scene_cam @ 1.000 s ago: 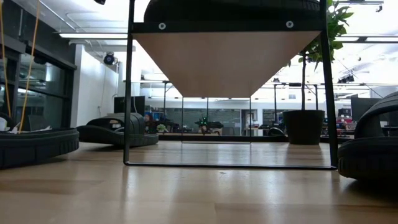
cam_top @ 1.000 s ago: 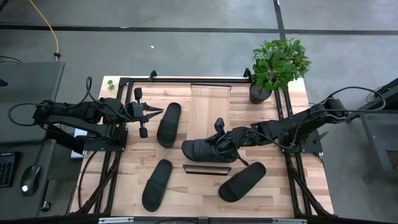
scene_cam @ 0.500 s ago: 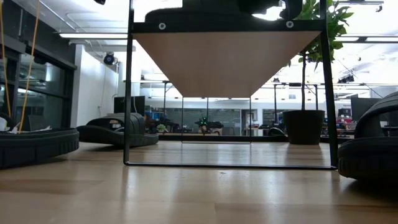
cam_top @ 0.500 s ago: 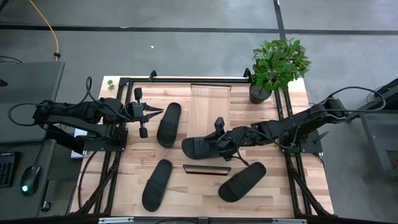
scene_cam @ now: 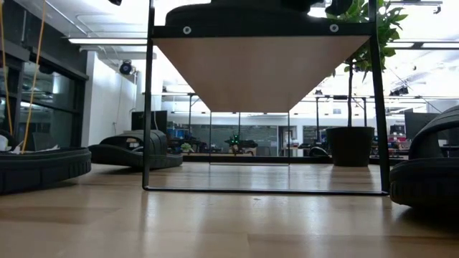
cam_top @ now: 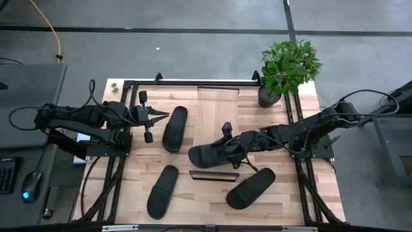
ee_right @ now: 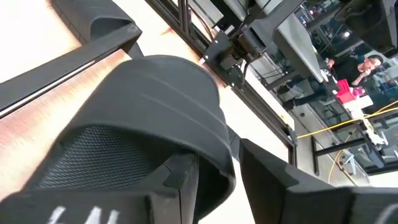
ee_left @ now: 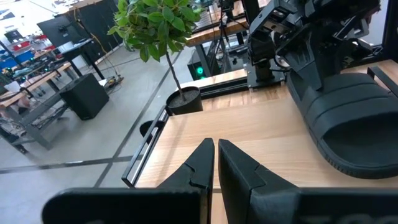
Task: Pick and place slides into the shelf
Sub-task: Put the top right black slipper on the shelf, then put the bottom left black slipper on the shelf
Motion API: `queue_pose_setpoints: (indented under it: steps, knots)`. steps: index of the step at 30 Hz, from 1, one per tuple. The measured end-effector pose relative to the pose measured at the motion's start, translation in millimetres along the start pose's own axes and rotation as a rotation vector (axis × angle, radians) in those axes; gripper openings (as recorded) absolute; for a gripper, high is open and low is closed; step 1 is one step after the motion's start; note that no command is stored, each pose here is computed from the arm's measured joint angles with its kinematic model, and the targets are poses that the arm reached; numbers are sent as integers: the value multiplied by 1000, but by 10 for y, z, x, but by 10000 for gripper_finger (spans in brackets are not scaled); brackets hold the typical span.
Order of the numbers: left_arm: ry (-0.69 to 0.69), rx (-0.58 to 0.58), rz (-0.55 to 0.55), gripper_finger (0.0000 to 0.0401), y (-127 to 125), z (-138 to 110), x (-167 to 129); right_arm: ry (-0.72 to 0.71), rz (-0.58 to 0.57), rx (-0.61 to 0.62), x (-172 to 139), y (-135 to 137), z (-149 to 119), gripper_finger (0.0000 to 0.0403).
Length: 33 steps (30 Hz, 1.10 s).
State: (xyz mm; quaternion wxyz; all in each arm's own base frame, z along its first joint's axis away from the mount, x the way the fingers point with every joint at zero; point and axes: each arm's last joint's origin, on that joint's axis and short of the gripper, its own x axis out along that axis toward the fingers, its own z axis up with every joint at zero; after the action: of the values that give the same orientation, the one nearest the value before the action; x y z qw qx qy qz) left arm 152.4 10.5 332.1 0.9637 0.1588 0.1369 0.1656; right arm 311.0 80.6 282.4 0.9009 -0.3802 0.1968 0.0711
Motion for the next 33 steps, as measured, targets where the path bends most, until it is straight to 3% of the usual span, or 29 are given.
queue_pose_setpoints:
  steps: [8,18,33]
  knots:
    - [0,0,0,12,-1,0,1,-49,-22,12,43,85,95,105]
    - [1,0,0,12,-1,-2,1,138,-104,-13,203,193,-27,105]
    - [2,0,0,12,-1,-2,1,185,-92,12,141,189,-63,105]
